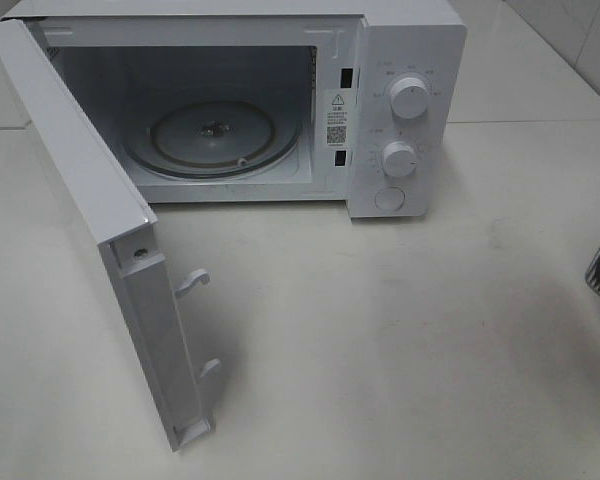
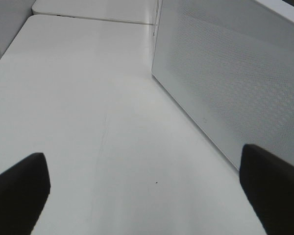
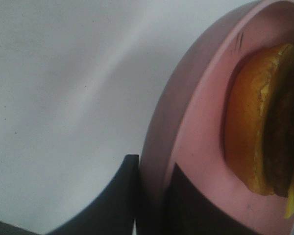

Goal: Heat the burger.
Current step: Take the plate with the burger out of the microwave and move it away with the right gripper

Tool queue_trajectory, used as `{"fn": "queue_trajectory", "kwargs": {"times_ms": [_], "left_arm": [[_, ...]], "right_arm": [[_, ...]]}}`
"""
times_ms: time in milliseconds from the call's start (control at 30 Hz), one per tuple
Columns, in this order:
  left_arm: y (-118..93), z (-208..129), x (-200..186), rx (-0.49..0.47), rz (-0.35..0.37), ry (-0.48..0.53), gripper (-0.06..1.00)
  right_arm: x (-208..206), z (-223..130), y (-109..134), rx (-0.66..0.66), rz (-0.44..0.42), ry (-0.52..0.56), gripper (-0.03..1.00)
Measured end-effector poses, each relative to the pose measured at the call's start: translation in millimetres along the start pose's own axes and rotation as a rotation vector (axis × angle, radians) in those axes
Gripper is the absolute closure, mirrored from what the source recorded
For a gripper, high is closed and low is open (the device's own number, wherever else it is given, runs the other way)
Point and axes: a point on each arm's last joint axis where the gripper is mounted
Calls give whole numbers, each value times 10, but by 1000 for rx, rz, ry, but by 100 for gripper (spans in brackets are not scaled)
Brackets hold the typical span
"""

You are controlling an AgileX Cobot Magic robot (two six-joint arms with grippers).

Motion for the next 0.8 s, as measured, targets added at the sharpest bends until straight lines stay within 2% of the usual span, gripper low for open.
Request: {"fn": "queue_trajectory", "kwargs": {"times_ms": [100, 333, 500, 800], "left_arm": [[0, 0, 0, 0, 0, 0, -3], [0, 0, 0, 0, 0, 0, -3], [0, 0, 0, 0, 0, 0, -3], [0, 0, 0, 0, 0, 0, -3]], "right_arm": [[58, 31, 33, 59, 8, 32, 84], [163, 109, 91, 107, 23, 86, 84], [233, 300, 73, 174, 22, 115, 84], [482, 439, 218, 131, 36, 235, 84]]}}
Point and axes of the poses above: a point on each arm's last joint axis where the gripper is mounted, x pointing out along that axis toward the gripper, y along the wrist's bending axis when the last joint is at zero, z = x × y, and after that the axes turned 5 degrees about -x, right-handed
